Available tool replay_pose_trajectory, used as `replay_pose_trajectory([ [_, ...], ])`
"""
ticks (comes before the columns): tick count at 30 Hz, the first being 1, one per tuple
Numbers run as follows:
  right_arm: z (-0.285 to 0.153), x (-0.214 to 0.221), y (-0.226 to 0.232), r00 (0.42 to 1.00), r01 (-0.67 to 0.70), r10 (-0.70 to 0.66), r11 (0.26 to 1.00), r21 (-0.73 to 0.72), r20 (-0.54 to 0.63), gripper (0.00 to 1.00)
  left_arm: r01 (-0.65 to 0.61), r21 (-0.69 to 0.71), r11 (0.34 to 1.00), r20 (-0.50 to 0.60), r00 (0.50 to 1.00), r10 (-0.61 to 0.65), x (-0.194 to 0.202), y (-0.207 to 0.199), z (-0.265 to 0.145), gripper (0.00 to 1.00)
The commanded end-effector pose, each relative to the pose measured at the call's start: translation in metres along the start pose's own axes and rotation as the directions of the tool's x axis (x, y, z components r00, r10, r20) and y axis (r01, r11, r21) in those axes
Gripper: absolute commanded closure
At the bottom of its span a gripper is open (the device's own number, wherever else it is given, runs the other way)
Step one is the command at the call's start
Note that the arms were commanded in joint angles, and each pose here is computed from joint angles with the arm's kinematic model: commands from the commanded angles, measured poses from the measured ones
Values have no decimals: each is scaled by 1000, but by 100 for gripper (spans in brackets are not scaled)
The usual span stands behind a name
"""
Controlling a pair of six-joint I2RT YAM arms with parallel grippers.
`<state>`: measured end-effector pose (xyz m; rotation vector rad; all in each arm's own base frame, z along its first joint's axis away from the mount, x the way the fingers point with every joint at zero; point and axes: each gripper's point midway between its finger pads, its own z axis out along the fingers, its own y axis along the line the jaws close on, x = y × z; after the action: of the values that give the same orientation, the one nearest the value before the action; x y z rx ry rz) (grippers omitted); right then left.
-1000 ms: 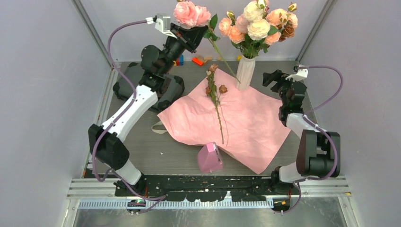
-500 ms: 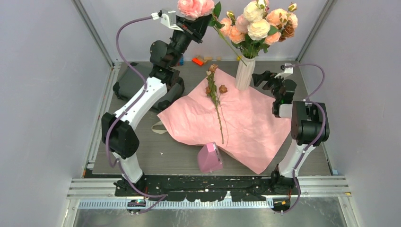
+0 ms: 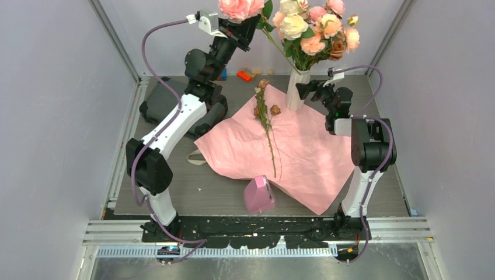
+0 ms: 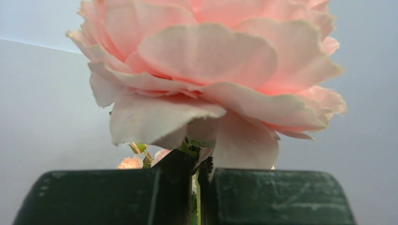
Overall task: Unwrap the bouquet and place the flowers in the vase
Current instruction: Adjust the vase at the center of the board.
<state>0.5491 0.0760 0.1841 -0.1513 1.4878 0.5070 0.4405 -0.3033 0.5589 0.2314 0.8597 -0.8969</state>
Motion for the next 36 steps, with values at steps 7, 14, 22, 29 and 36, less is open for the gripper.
replay_pose_trajectory([
  [7,14,-11,-3,996,82,-82,997,0,37,6,-68,35,997,83,994,65,-35,-12,3,100],
  [14,16,-7,26,997,74,-72,996,-55,40,6,-97,18,995,77,992,95,-38,-11,-3,100],
  [22,20,-3,32,996,76,-74,997,-32,43,6,-156,-15,988,60,986,157,-42,-7,-13,100],
  [29,29,-1,15,991,116,-120,991,70,64,5,-170,-16,985,57,984,171,-46,-8,-17,100],
  [36,35,4,15,987,146,-151,985,87,50,4,-173,-15,985,62,983,174,-50,-10,-19,100],
])
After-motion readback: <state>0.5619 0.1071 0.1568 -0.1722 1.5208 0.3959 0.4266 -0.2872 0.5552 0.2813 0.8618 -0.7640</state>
